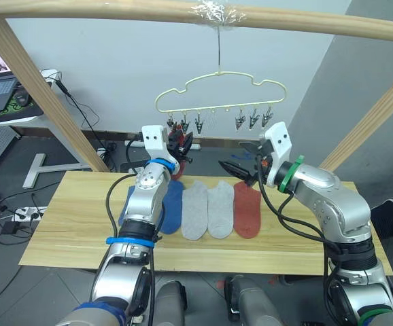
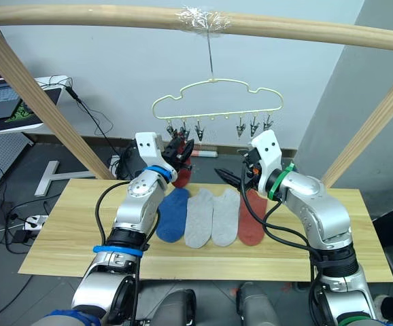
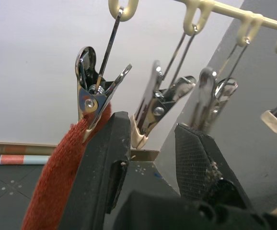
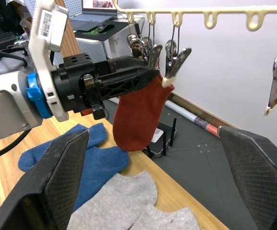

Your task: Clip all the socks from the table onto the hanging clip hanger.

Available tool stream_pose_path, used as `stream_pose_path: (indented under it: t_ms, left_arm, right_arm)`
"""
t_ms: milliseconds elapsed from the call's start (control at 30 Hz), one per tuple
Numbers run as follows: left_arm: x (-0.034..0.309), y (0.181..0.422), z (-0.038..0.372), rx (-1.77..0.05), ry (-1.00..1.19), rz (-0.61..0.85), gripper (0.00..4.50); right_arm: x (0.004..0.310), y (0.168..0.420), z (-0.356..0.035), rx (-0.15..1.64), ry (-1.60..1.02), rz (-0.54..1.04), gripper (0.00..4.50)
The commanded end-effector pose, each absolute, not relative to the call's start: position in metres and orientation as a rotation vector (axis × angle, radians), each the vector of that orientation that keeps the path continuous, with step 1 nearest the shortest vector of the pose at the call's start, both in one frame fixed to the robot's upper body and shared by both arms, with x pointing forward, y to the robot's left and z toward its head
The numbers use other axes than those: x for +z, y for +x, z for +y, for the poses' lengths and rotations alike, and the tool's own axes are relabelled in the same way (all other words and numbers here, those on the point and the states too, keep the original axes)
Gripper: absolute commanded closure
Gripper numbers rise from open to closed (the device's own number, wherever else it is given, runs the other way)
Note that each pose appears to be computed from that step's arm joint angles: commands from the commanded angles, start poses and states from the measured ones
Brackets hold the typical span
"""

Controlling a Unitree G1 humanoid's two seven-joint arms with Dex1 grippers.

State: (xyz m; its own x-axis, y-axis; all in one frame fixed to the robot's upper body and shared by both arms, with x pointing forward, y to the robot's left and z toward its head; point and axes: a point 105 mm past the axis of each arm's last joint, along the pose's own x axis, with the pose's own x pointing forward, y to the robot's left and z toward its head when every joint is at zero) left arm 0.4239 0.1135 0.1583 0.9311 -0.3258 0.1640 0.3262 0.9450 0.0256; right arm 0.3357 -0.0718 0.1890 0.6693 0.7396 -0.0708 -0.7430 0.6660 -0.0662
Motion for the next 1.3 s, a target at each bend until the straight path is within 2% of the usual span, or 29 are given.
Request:
stream_pose_path:
  t_ms: [33,533,1033,1300]
  left_arm:
    - [0.179,0.426,0.109,-0.334,0.016,-0.25,2.72]
    - [0.197,0.429,0.108,-0.279,0.077,-0.335,2.72]
    - [0.199,0.428,0.108,-0.272,0.081,-0.349,2.72]
    - [0.201,0.428,0.11,-0.268,0.075,-0.359,4.42]
  right_arm:
    - [0.208,0.331,-0.073,0.842,-0.098,-0.029,0.0]
    - [0.212,0.331,-0.076,0.834,-0.099,-0.032,0.0]
    - [0.212,0.33,-0.076,0.834,-0.104,-0.033,0.0]
    - [0.213,0.33,-0.076,0.835,-0.102,-0.034,0.0]
